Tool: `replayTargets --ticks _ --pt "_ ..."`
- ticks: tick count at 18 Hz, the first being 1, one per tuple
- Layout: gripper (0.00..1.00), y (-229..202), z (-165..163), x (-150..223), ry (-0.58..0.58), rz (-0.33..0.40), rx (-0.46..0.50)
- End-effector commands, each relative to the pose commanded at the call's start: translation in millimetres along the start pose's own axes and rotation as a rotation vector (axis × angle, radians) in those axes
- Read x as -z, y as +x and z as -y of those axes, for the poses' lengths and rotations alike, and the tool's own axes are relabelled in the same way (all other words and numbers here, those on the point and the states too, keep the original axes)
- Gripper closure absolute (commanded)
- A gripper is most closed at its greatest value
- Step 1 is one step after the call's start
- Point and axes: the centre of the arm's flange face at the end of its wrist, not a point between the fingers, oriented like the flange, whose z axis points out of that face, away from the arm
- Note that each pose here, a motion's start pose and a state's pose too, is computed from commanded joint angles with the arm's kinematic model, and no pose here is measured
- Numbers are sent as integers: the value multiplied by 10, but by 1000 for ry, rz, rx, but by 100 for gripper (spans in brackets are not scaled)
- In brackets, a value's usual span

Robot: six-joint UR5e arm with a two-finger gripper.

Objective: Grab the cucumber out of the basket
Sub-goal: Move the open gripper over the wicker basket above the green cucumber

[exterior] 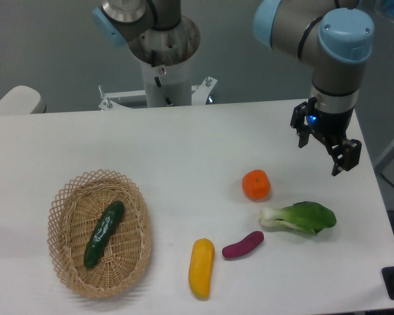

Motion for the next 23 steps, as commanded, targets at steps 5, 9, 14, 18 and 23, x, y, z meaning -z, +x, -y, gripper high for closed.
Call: replayTargets --ticks 5,9,14,18,23 --pt "0 -8 155 13 -6 5 -7" --pt "0 111 532 -43 16 -17 42" --pt "0 427 1256 67 36 -28 282" --pt "0 680 1907 39 47 -55 491" --pt "0 1168 2677 -160 40 -102 576"
